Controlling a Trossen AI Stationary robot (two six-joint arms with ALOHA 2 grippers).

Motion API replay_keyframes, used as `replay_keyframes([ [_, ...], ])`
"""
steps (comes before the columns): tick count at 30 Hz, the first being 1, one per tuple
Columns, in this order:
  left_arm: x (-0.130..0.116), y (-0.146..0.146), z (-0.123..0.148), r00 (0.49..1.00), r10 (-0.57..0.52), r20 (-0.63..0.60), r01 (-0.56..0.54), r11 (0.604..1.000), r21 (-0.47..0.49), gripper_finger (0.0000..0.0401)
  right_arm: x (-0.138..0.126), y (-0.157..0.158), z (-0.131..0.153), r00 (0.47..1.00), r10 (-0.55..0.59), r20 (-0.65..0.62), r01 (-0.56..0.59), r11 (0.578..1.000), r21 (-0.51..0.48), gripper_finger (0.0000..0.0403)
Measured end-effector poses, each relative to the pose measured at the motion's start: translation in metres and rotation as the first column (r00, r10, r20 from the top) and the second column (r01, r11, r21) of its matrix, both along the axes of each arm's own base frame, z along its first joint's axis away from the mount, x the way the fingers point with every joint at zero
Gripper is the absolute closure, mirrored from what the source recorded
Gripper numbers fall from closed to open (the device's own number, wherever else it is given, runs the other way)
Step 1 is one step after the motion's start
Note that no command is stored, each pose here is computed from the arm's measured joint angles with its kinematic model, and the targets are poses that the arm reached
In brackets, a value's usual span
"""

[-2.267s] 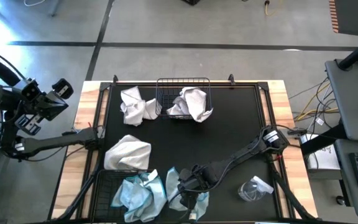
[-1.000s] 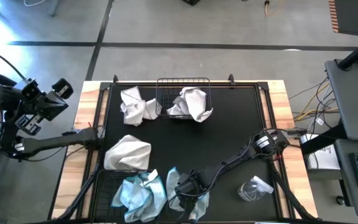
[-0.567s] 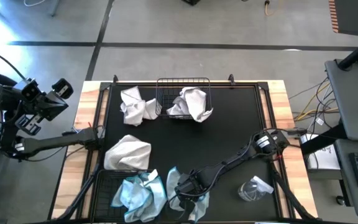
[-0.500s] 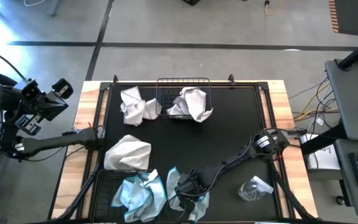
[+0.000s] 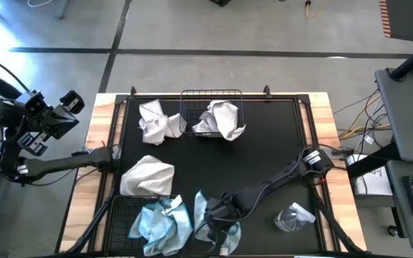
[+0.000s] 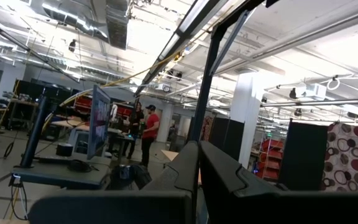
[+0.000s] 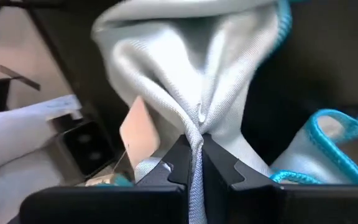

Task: Sort microfiber towel by color & place in baskets
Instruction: Put the blue microfiber cloth into the bottom wire basket

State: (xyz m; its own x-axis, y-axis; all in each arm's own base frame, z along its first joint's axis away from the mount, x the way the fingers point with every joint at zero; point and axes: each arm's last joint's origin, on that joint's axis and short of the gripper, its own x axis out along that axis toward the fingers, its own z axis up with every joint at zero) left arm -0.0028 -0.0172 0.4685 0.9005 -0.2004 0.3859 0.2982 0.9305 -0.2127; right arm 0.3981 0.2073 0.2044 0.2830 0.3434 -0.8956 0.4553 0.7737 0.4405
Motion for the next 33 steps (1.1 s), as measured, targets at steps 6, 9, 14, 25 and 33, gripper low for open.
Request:
replay_keyframes([
  [6,0.000,0.000,0.000,1.000,0.000,0.000,0.000,1.000,0.000,0.0401,-0.006,-0.005,0.033,0.994,-0.029,0.107,0.031,0.999,-0.016,0.0390],
  [9,0.000,0.000,0.000,1.000,0.001,0.000,-0.001,1.000,0.002,0.0401,-0.011,-0.010,0.052,0.984,-0.046,0.174,0.052,0.998,-0.035,0.0390],
  [14,0.000,0.000,0.000,1.000,0.003,0.001,-0.003,1.000,0.007,0.0401,-0.023,-0.019,0.088,0.948,-0.086,0.306,0.114,0.990,-0.077,0.0390],
  [25,0.000,0.000,0.000,1.000,0.005,0.002,-0.005,1.000,0.011,0.0401,-0.031,-0.031,0.157,0.722,-0.063,0.690,0.197,0.973,-0.118,0.0390],
  [33,0.000,0.000,0.000,1.000,0.013,0.007,-0.013,0.999,0.030,0.0401,-0.020,-0.026,0.185,0.470,0.006,0.882,0.167,0.981,-0.096,0.0390],
])
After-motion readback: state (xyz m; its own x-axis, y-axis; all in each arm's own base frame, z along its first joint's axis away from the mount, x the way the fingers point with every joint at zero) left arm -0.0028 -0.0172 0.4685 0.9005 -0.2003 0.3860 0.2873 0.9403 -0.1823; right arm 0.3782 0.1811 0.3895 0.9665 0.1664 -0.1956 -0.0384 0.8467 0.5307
